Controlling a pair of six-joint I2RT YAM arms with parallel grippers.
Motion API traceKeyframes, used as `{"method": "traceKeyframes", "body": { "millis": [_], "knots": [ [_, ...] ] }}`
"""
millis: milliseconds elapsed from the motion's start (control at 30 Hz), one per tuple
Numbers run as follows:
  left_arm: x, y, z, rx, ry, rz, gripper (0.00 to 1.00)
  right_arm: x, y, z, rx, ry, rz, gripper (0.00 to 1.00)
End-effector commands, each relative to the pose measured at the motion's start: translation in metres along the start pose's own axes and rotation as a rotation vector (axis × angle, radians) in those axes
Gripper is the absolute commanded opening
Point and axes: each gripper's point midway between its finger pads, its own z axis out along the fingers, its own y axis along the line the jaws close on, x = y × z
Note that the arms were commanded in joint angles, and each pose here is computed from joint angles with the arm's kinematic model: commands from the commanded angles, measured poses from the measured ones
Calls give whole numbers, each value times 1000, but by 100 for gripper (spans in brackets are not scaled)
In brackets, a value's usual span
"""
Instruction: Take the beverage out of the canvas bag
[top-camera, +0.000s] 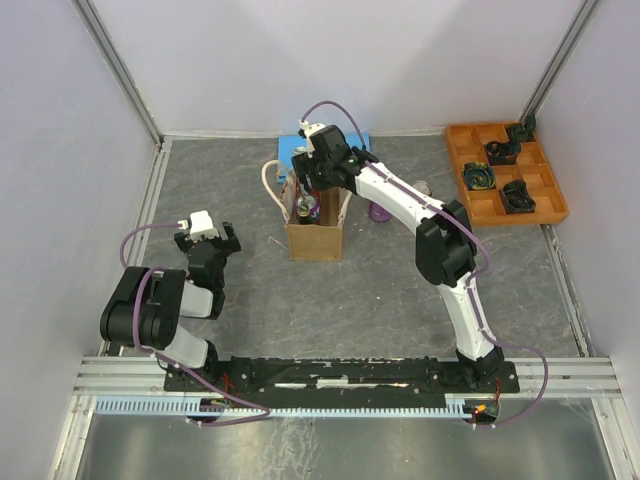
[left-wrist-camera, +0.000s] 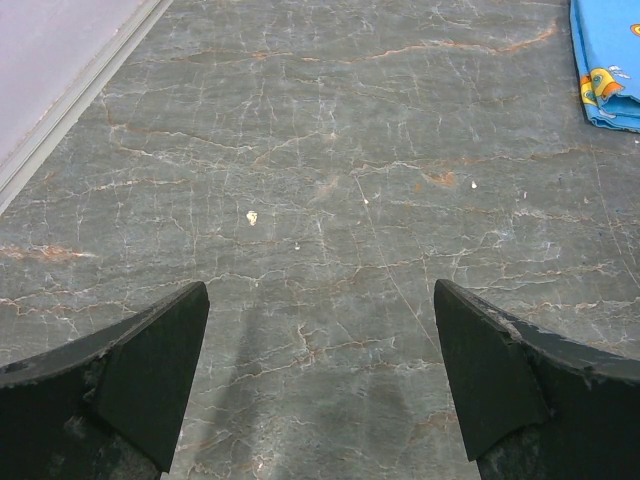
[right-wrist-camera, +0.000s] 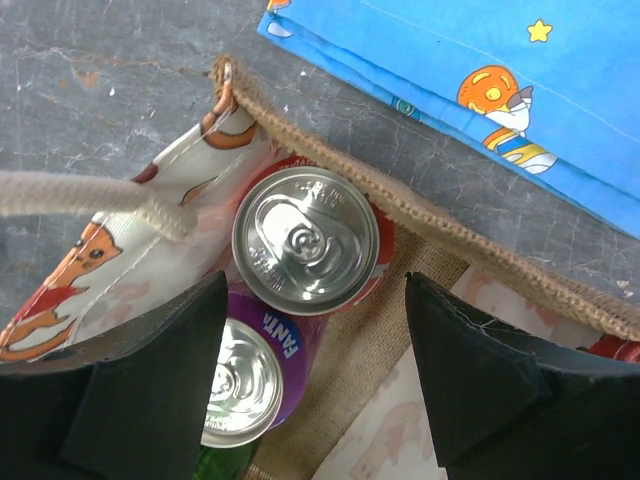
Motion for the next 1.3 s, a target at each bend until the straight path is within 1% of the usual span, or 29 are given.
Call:
{"method": "traceKeyframes", "body": {
  "millis": [0,333,567,800,867,933,1033,1100,1133,1267],
  "knots": [
    [-20,1,6,-16,-65,13,99,-26,-3,1,42,-73,-15,80],
    [-20,1,6,-16,-65,12,99,-22,-6,20,65,-65,-4,79],
    [-19,1,6,-15,-64,13,99,-2,-10,34,76,-14,1,79],
    [-19,1,6,-17,-64,13,99,10,-12,42,81,18,-4,71],
    [-19,1,6,-15,-64,13,99,13,-12,43,79,27,-6,66],
    [-20,1,6,-17,-65,12,99,16,-12,44,76,37,-9,54],
    [-19,1,6,-16,-64,13,99,18,-11,43,70,46,-16,26],
    [-20,1,6,-16,-65,12,99,18,-10,43,62,47,-21,4],
    [-20,1,6,-15,-65,13,99,16,-9,41,59,43,-22,0],
    [-20,1,6,-15,-65,12,99,-1,-2,31,28,0,-33,0]
  ]
}}
